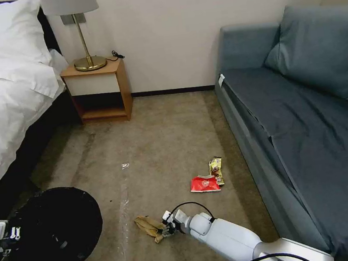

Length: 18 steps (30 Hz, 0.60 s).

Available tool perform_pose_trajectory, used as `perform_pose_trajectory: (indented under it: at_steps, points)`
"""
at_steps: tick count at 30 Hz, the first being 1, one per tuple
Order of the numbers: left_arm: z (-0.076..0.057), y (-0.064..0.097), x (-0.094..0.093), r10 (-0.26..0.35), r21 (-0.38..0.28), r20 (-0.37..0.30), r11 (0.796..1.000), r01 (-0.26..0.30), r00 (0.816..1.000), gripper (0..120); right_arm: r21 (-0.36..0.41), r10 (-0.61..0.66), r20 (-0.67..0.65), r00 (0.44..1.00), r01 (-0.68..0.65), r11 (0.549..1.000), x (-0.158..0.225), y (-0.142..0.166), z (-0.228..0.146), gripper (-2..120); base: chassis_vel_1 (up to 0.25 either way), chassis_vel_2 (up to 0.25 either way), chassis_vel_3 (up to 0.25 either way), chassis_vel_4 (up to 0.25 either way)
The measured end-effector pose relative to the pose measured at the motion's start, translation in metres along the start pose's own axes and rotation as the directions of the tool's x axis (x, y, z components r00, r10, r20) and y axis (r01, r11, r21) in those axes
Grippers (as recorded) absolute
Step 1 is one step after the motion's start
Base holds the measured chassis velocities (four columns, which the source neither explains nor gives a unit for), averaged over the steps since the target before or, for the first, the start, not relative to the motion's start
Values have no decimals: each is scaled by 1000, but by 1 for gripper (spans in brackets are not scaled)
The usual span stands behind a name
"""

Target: Pick up the trash bin, then pick up the garbage on the floor and place it into the trash bin.

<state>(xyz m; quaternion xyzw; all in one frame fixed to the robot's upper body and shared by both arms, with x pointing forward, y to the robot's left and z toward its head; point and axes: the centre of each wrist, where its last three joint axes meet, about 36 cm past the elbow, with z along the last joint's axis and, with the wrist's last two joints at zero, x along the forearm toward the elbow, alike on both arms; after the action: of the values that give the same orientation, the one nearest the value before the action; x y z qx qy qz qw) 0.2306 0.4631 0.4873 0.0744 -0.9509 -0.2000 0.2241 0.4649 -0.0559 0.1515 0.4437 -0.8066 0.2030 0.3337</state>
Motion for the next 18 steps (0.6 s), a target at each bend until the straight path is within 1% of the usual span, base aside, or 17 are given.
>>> perform_pose_trajectory:
  at_steps: [1, 2, 3, 5, 6, 8, 9, 11, 12, 13, 15, 16, 17, 18]
  points:
    - [1, 0, -1, -1, 1, -1, 1000, 1, 1000, 1, -1, -3, 0, 1000, 3, 1000, 0, 1, 1, 59, 0, 0, 0, 0]
    - [1, 0, -1, -1, 1, -1, 1000, 1, 1000, 1, -1, -3, 0, 1000, 3, 1000, 0, 1, 1, 59, 0, 0, 0, 0]
    - [1, 0, -2, 0, 3, -2, 1000, 0, 1000, 1, -2, -6, -1, 1000, 6, 1000, 0, 2, 2, 52, 0, 0, 0, 0]
    - [2, -1, -2, 2, 5, -3, 1000, -2, 1000, 1, -3, -8, 0, 1000, 8, 1000, -1, 3, 2, 42, 0, 0, 0, 0]
    - [2, -1, -2, 2, 5, -3, 1000, -2, 1000, 1, -3, -8, 0, 1000, 8, 1000, -1, 3, 2, 42, 0, 0, 0, 0]
    - [2, 0, -3, 2, 4, -3, 1000, -2, 1000, 1, -4, -8, 1, 1000, 8, 1000, -1, 3, 1, 33, 0, 0, 0, 0]
    - [2, 0, -3, 2, 4, -3, 1000, -2, 1000, 1, -4, -8, 1, 1000, 8, 1000, -1, 3, 1, 33, 0, 0, 0, 0]
    - [1, 0, -3, 3, 2, -2, 1000, -3, 1000, 1, -5, -6, 2, 1000, 6, 1000, -1, 2, 0, 22, 0, 0, 0, 0]
    - [1, 0, -3, 3, 2, -2, 1000, -3, 1000, 1, -5, -6, 2, 1000, 6, 1000, -1, 2, 0, 22, 0, 0, 0, 0]
    - [1, 1, -4, 3, 2, -2, 1000, -3, 1000, 1, -5, -5, 3, 1000, 5, 1000, -1, 1, 0, 16, 0, 0, 0, 0]
    - [2, 1, -4, 3, 3, -3, 1000, -3, 1000, 1, -5, -1, 3, 1000, 1, 1000, 1, -1, 0, 8, 0, 0, 0, 0]
    - [2, 1, -4, 3, 3, -3, 1000, -3, 1000, 1, -5, -1, 3, 1000, 1, 1000, 1, -1, 0, 8, 0, 0, 0, 0]
    - [2, 1, -4, 2, 3, -4, 1000, -2, 1000, 1, -4, 3, 3, 1000, -3, 1000, 2, -3, 0, 2, 0, 0, 0, 0]
    - [2, 1, -4, 2, 3, -4, 1000, -2, 1000, 1, -4, 3, 3, 1000, -3, 1000, 2, -3, 0, 2, 0, 0, 0, 0]
